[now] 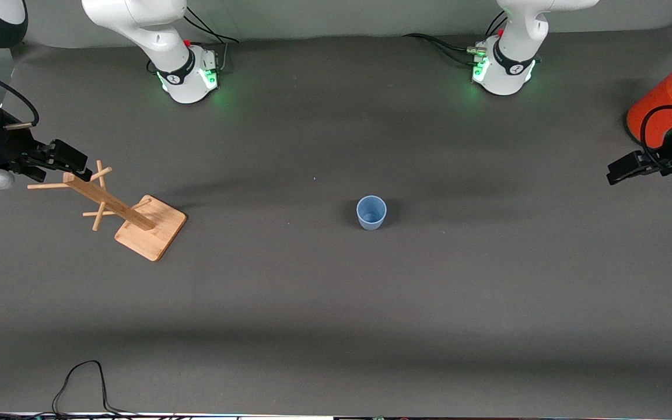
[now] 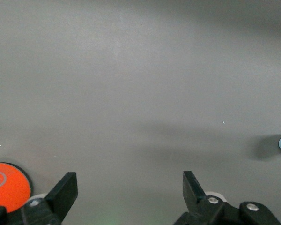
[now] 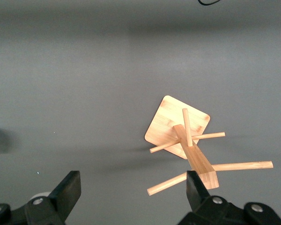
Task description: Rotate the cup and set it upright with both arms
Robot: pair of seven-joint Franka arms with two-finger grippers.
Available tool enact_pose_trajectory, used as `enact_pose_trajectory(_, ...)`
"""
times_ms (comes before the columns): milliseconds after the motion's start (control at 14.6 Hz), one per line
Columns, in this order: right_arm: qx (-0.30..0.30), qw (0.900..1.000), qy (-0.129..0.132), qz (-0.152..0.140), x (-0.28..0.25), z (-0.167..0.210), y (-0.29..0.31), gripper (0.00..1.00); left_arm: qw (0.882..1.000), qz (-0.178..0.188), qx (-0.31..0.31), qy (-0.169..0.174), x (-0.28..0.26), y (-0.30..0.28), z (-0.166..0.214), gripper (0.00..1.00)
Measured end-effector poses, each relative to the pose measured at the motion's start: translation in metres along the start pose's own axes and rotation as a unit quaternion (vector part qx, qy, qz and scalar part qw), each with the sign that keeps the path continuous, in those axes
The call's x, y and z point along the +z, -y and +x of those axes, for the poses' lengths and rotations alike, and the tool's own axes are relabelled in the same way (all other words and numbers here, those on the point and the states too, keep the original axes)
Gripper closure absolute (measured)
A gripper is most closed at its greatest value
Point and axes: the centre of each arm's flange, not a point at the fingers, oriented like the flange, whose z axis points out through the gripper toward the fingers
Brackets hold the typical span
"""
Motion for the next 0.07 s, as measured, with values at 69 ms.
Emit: enact_pose_trajectory(69, 0.0, 1.0, -0.001, 0.0, -0.0006, 0.0002, 0.0, 0.0, 1.0, 0.0, 0.0, 0.0, -0.0001, -0.0002, 0.0, 0.0)
